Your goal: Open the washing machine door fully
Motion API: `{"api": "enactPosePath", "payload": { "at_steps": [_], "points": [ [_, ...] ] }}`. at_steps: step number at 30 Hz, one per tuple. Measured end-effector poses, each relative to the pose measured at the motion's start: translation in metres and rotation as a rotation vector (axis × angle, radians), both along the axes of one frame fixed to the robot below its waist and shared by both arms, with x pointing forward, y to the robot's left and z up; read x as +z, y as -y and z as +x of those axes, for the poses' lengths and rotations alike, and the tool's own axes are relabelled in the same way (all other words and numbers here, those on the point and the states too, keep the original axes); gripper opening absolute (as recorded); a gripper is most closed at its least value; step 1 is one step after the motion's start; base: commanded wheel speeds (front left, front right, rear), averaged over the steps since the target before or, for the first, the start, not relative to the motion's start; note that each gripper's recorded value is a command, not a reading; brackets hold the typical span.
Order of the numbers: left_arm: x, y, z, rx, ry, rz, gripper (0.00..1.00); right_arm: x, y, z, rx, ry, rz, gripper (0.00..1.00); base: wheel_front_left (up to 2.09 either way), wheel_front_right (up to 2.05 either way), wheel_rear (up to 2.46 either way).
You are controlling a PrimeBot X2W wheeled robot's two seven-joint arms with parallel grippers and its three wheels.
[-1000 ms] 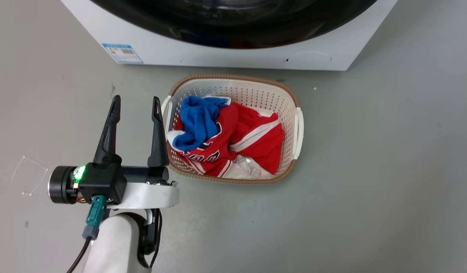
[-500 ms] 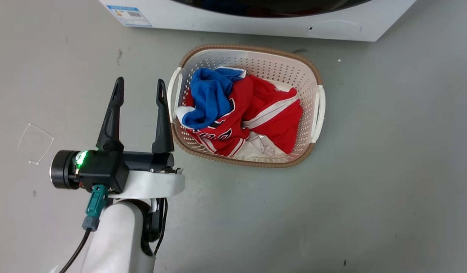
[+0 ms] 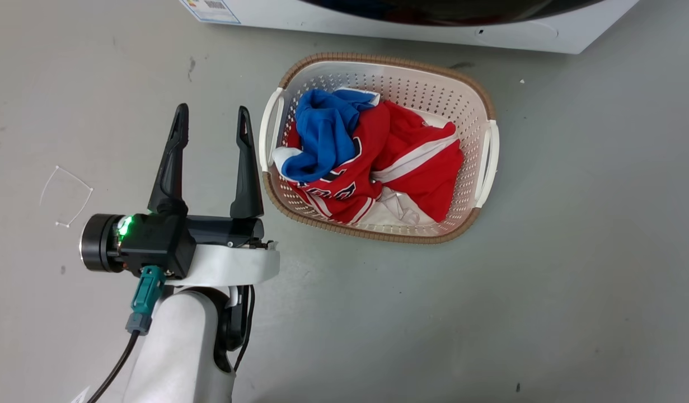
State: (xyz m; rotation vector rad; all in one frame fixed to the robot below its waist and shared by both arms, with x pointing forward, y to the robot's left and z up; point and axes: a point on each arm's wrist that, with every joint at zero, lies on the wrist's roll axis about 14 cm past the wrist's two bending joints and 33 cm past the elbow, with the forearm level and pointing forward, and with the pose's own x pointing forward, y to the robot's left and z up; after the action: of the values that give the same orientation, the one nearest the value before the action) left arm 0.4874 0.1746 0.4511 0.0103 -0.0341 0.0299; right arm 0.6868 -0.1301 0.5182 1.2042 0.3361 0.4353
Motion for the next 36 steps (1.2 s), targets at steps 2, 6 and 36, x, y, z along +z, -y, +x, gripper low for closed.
{"api": "enactPosePath", "payload": {
  "at_steps": [2, 6, 36],
  "points": [
    [0.002, 0.0, -0.001, 0.0, 0.003, -0.001, 1.0, -0.001, 0.0, -0.004, 0.008, -0.005, -0.017, 0.0, 0.0, 0.0, 0.0],
    [0.007, 0.001, -0.001, 0.0, 0.013, -0.003, 1.0, -0.002, -0.001, -0.014, 0.033, -0.018, -0.041, 0.0, 0.0, 0.0, 0.0],
    [0.052, 0.0, -0.042, 0.004, 0.083, 0.002, 1.0, -0.009, -0.058, -0.156, 0.328, -0.086, -0.008, 0.0, 0.0, 0.0, 0.0]
  ]
}}
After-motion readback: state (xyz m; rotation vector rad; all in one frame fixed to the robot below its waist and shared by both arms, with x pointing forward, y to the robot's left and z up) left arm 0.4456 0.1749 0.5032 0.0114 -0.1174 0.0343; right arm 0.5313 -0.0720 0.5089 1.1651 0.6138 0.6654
